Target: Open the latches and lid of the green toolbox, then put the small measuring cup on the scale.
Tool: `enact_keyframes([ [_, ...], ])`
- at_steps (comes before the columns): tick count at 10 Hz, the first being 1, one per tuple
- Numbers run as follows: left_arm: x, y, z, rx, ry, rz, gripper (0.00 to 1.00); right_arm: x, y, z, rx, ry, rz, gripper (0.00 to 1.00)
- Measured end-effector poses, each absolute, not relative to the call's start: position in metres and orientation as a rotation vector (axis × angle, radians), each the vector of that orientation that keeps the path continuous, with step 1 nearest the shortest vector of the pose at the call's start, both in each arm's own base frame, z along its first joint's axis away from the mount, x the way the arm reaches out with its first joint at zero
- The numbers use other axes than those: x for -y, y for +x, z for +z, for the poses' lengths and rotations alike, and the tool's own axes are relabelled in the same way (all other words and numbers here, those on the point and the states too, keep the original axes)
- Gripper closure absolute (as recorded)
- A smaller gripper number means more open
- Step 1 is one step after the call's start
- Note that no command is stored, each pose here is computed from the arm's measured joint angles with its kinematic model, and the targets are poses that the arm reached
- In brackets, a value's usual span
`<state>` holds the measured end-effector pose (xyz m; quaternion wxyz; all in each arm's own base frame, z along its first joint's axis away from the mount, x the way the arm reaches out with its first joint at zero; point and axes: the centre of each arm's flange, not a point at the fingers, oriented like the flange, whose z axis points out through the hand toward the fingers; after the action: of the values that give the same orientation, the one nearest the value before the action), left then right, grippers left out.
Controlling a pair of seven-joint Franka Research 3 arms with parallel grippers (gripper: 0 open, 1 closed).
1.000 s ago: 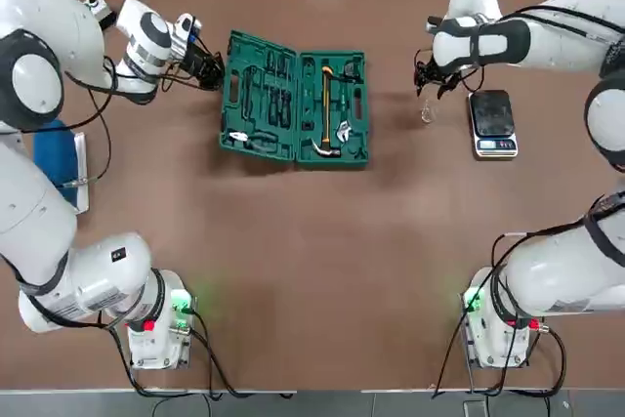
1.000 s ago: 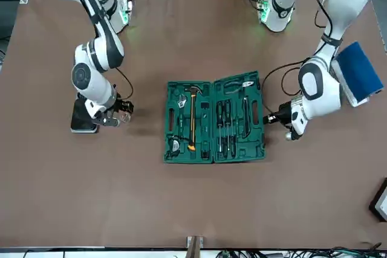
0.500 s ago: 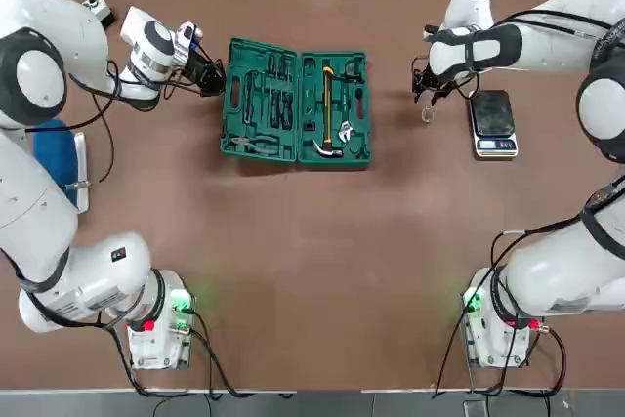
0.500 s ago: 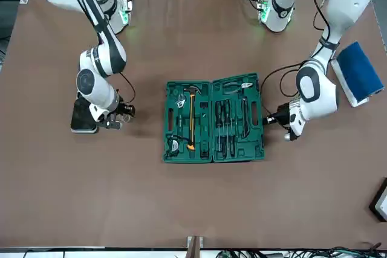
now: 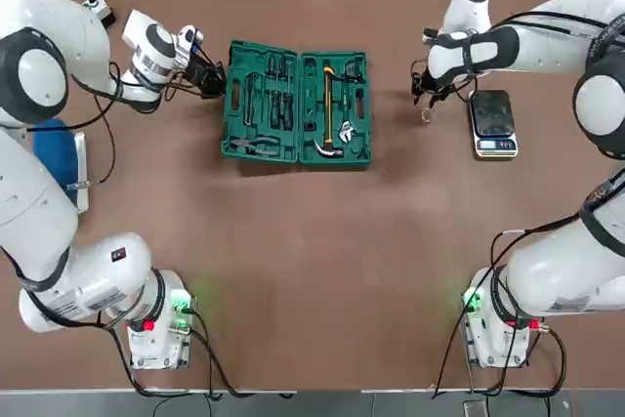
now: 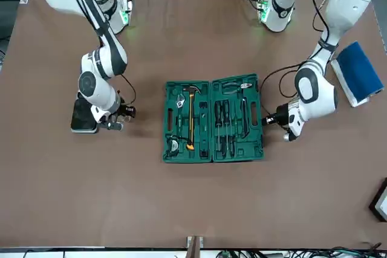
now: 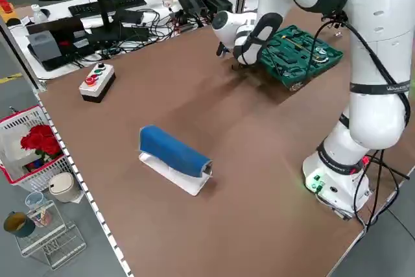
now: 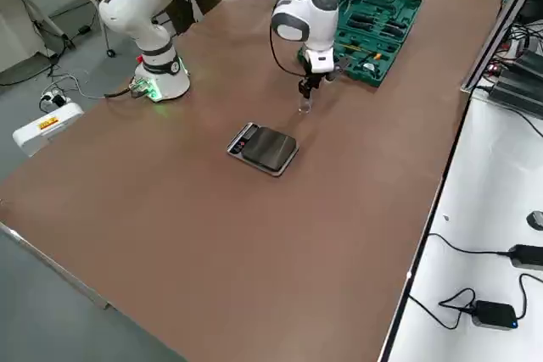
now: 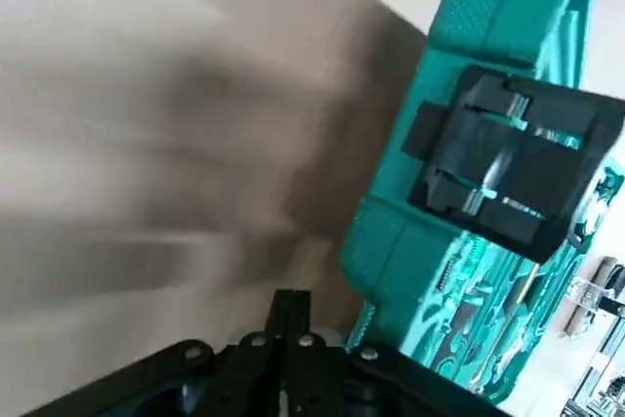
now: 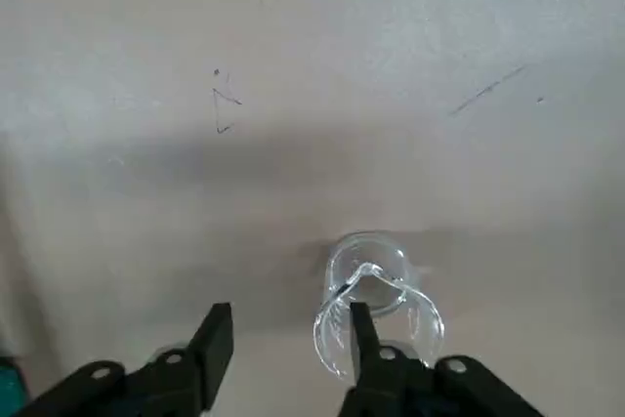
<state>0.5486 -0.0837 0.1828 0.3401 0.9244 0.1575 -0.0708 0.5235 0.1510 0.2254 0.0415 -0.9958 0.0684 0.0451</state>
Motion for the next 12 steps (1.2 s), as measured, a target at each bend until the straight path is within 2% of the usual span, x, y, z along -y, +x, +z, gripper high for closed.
enact_keyframes([
  [1, 0.084, 0.548, 0.179, -0.412, 2.404, -0.192, 0.99, -0.151, 0.524, 0.225, -0.211, -3.048, 0.14, 0.55],
  [7, 0.081, 0.542, 0.151, -0.42, 2.431, -0.207, 0.99, -0.144, 0.525, 0.222, -0.227, -3.049, 0.139, 0.67],
  [12, 0.075, 0.548, 0.164, -0.406, 2.44, -0.178, 0.99, -0.141, 0.526, 0.22, -0.23, -3.053, 0.137, 0.83],
])
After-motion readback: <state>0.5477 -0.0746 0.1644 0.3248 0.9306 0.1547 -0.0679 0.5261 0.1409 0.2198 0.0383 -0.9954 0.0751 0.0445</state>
